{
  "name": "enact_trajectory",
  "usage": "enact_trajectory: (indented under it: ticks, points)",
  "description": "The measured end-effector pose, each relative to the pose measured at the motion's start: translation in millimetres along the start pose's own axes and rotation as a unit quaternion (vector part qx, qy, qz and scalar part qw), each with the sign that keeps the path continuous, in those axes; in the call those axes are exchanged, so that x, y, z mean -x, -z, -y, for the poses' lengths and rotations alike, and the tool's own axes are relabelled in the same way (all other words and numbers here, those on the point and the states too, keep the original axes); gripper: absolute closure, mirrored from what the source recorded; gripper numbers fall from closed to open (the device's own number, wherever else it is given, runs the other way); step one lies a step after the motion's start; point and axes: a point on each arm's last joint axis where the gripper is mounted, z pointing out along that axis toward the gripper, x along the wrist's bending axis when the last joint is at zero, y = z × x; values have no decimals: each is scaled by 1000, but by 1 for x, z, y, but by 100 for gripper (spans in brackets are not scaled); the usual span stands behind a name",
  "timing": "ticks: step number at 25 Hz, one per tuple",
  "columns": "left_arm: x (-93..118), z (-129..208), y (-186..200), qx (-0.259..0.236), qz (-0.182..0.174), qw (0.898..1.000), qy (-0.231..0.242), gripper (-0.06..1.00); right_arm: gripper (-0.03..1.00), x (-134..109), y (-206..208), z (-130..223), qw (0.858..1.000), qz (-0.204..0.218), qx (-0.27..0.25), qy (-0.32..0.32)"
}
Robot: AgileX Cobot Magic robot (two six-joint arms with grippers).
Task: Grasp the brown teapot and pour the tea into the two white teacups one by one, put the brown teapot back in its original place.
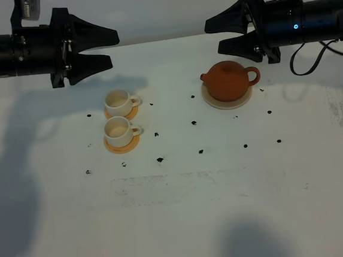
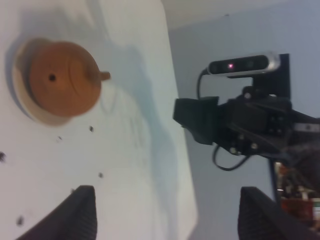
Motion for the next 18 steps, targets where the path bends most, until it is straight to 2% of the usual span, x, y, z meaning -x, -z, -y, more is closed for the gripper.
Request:
enact_trajectory:
  ticks: [6, 12, 15, 18]
  points:
    - [0, -2, 0, 6, -6, 998, -66, 37, 43, 0, 0, 1, 998, 7, -9, 58]
    - [9, -9, 3, 2, -7, 993, -122, 44, 43, -2, 2, 0, 992, 34, -34, 118]
    - [13, -9, 9, -4, -35, 987, -155, 48, 43, -10, 5, -5, 983, 62, -53, 164]
    - [27, -10, 23, 2, -75, 976, -205, 50, 43, -22, 13, -7, 973, 97, -60, 202]
